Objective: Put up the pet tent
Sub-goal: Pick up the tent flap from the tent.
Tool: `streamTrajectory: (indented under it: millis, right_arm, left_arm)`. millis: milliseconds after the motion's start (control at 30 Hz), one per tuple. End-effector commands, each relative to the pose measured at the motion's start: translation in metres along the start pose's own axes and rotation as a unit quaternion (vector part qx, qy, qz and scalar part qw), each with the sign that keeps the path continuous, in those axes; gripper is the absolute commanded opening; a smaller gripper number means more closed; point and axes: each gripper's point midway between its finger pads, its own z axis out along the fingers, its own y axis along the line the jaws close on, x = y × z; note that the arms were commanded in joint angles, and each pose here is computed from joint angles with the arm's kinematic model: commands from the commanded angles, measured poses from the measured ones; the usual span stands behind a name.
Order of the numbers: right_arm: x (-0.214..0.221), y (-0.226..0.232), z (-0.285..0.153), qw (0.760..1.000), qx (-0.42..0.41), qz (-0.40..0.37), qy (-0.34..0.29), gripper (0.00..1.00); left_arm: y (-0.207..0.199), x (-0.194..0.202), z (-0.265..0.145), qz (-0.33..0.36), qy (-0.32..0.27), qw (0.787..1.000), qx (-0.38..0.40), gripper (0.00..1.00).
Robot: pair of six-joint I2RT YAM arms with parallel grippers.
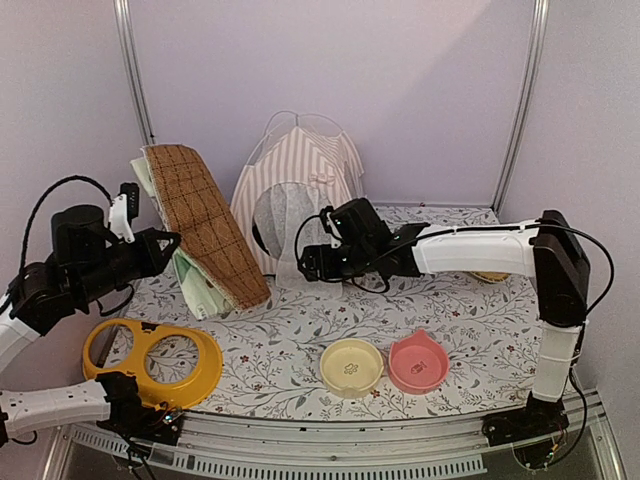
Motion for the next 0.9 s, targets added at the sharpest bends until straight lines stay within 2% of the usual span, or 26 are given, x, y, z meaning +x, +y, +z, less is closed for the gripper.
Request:
streamTrajectory:
  millis: [0, 100, 200, 333, 500, 633, 733, 800, 867]
  right_arm:
    - [-0.010, 0.009, 0.026, 0.998, 0.030, -0.004, -0.047, 0.90]
    - [-0.010, 0.018, 0.043, 0.998, 0.021, -0.002, -0.060, 0.90]
    - [-0.008, 0.019, 0.065, 0.998, 0.019, 0.004, -0.056, 0.91]
    - [-0.012, -0.017, 0.077, 0.998, 0.040, 0.038, -0.043, 0.92]
    - [-0.020, -0.086, 0.060, 0.992, 0.103, 0.059, -0.043, 0.92]
    - [-0.030, -0.142, 0.027, 0.983, 0.153, 0.079, -0.060, 0.93]
    - [-0.035, -0.170, 0.001, 0.977, 0.173, 0.095, -0.076, 0.93]
    - [-0.041, -0.171, -0.013, 0.977, 0.174, 0.086, -0.088, 0.93]
    - [-0.050, -0.154, -0.020, 0.982, 0.146, 0.068, -0.101, 0.93]
  left_arm:
    - [0.007, -0.036, -0.017, 0.027, -0.053, 0.998, -0.036, 0.00]
    - [0.011, -0.052, -0.022, 0.043, -0.073, 0.994, -0.062, 0.00]
    - [0.030, -0.073, -0.031, 0.059, -0.102, 0.983, -0.142, 0.00]
    - [0.046, -0.101, -0.037, 0.081, -0.135, 0.964, -0.216, 0.00]
    - [0.069, -0.105, -0.009, 0.097, -0.112, 0.957, -0.248, 0.00]
    - [0.091, -0.096, 0.030, 0.088, -0.082, 0.966, -0.230, 0.00]
    - [0.101, -0.081, 0.074, 0.096, -0.036, 0.975, -0.197, 0.00]
    - [0.093, -0.073, 0.102, 0.110, -0.015, 0.981, -0.159, 0.00]
    - [0.081, -0.066, 0.127, 0.111, -0.002, 0.987, -0.115, 0.00]
